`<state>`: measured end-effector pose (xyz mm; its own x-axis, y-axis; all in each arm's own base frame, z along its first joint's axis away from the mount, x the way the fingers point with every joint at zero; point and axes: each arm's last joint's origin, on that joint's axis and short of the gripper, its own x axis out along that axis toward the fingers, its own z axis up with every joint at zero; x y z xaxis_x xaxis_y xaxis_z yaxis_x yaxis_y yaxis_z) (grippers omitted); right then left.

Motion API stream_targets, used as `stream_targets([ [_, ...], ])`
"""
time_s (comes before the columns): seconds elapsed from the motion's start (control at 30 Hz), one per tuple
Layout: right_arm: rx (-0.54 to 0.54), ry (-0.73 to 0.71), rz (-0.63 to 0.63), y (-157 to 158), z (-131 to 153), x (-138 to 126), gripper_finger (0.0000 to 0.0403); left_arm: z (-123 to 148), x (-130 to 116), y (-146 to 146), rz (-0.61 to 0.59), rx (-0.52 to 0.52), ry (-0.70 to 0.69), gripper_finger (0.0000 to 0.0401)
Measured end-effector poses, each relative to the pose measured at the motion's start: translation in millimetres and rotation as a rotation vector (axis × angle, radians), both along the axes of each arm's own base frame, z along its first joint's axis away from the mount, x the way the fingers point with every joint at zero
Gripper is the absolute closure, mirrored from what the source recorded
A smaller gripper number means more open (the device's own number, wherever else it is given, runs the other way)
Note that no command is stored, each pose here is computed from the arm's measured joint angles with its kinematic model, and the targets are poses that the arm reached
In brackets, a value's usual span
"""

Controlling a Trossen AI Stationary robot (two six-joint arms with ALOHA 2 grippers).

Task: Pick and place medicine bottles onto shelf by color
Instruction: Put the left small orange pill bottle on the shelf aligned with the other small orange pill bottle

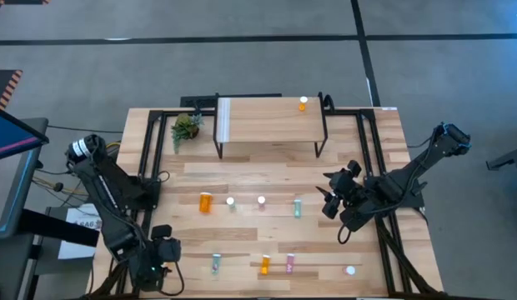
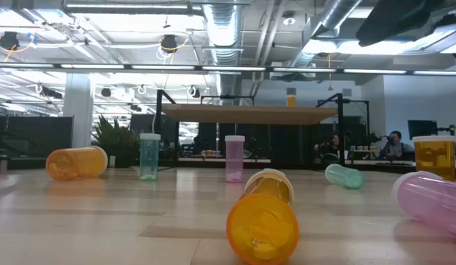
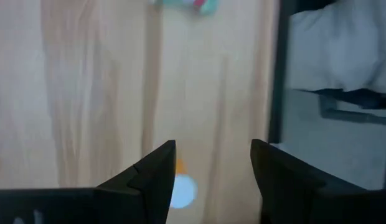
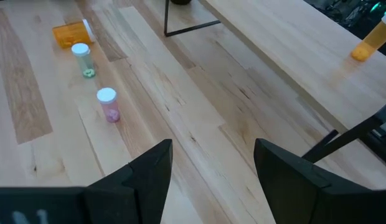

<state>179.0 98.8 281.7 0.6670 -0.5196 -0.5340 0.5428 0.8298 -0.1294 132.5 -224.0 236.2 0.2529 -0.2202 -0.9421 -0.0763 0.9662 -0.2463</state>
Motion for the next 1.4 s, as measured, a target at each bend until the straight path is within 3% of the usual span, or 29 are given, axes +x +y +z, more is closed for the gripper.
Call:
stream_targets([
  [0.23, 0.004, -0.005, 0.0, 0, 0, 0, 0.0155, -24, 2, -9, -0.059, 0.049, 0.129, 0.0204],
  [0.53, 0.008, -0.008, 0.001, 0, 0, 1, 0.0155, -27, -1, -5, -0.057, 0.108, 0.171, 0.0204],
  [1.4, 0.006, -0.007, 0.003, 0, 0, 1, 0.0155, -26, -16, -10, -0.095, 0.159, 0.133, 0.0204],
])
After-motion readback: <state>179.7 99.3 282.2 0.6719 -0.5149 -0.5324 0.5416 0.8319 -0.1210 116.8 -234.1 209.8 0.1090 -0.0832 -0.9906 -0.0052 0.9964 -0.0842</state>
